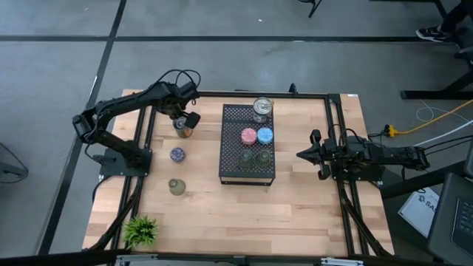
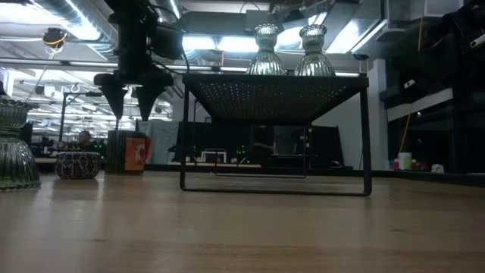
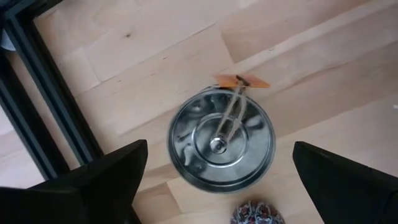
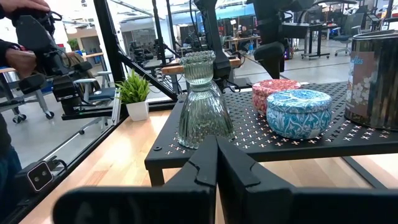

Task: Pick & Place candle stick holders
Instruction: Put the orange scented candle on the shelf aligned with the other brown scented candle

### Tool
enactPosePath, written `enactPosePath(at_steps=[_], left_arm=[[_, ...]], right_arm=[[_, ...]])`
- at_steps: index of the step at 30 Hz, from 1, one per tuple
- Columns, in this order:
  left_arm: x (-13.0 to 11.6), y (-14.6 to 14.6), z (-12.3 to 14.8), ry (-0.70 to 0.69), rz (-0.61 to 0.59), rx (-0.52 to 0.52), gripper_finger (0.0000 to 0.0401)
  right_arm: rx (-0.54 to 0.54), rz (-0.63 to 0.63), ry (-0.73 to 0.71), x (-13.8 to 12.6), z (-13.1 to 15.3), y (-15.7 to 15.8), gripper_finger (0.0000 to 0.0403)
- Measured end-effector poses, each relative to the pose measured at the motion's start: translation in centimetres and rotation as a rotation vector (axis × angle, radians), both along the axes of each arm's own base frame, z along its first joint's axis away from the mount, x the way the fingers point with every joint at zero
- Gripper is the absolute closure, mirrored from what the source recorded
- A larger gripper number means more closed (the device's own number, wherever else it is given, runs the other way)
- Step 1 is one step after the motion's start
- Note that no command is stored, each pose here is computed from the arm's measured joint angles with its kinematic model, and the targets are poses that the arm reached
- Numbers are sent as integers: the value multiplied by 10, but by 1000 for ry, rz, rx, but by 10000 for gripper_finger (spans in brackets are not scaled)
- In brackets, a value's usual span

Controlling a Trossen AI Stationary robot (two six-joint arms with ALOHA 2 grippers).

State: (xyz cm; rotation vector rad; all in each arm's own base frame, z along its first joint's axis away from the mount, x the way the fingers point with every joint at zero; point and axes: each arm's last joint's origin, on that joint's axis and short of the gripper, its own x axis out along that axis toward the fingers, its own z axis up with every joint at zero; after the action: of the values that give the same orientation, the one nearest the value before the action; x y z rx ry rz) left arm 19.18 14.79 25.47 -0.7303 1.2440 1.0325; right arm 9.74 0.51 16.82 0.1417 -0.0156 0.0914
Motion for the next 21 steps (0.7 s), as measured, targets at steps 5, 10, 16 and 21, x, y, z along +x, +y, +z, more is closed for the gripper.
enactPosePath(at_steps=[5, 10, 16, 21], left_arm=[[-1, 1, -4, -16, 5, -15, 1], [-7, -2, -20, 22, 21, -62, 1], [-5, -2, -24, -11, 31, -58, 1], [-4, -1, -25, -31, 31, -59, 1]], right_arm=[[0, 0, 0, 0, 0, 0, 398], [0, 0, 0, 0, 0, 0, 398], [0, 0, 0, 0, 0, 0, 398], [0, 0, 0, 0, 0, 0, 398]])
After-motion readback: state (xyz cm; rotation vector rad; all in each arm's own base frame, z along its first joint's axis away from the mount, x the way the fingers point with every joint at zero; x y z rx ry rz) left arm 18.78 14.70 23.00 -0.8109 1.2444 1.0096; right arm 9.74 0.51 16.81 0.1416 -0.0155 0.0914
